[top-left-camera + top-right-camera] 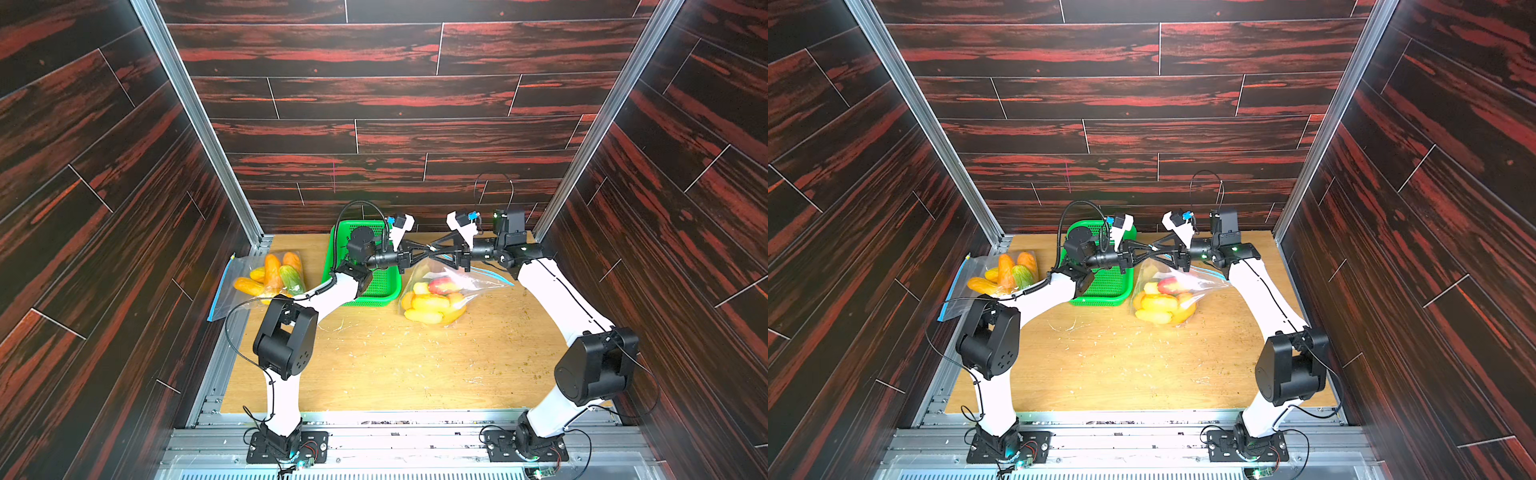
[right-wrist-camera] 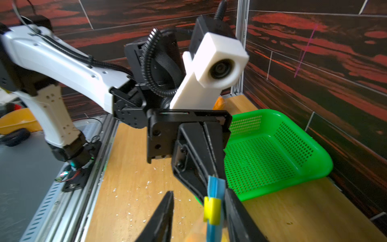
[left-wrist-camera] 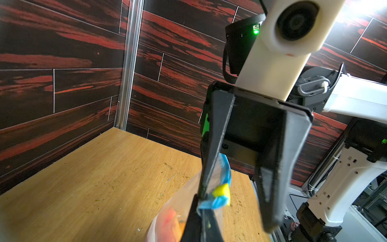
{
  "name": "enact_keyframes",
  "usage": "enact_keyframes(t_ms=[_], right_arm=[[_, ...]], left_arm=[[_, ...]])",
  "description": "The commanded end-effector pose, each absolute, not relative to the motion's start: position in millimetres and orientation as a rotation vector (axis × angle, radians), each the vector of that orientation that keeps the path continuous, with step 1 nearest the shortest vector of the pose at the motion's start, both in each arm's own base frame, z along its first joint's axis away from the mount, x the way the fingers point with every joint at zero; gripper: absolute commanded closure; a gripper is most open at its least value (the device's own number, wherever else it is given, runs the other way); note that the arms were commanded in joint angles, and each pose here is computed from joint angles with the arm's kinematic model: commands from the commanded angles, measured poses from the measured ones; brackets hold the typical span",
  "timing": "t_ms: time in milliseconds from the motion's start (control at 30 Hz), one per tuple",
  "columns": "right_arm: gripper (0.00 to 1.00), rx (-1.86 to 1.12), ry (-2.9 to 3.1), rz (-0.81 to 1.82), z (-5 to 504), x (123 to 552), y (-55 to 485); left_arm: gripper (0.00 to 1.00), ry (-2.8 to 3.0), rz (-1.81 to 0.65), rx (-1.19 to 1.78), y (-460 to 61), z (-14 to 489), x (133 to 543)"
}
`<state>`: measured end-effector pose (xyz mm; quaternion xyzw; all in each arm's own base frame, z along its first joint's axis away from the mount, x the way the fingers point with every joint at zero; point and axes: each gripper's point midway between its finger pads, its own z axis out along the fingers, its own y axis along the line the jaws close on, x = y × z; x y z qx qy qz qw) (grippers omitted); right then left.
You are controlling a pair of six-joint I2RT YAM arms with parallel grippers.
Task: Place the mango in a zip-top bag and seal the zipper
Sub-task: Zip the zipper on the zipper food storage bag.
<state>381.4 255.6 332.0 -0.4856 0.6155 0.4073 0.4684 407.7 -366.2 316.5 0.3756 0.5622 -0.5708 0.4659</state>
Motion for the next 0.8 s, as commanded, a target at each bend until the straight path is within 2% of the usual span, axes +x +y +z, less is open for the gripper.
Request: enact_keyframes(t_ms=[0,133,267,433,567,767], right_arm=[[0.69,-1.173,1.517,0.913,326.4,393.2,256.7],[0.83,-1.170,1.476,0.820,325.8,395.3,257.2],[0.90,-1.180,1.439,0.849,332.3,388.7,259.0],[0.87,-1.184,1.414,0.874,339.6,382.6,259.6],[1.00,-1.189,1.413,0.869,339.9,380.7,258.8],[1.00,-1.203,1.448,0.878,341.2,375.7,251.7]], left_arm=[[1.00,1.275,-1.387,0.955,-364.4,344.5,401.2],[1.00,1.274,-1.390,0.958,-364.4,344.3,400.4],[1.00,1.275,-1.390,0.958,-364.4,343.9,400.4],[1.00,1.278,-1.388,0.956,-364.6,342.7,401.3],[1.00,1.278,-1.377,0.950,-362.9,343.2,401.9],[1.00,1.331,-1.319,0.913,-358.4,336.0,409.7]])
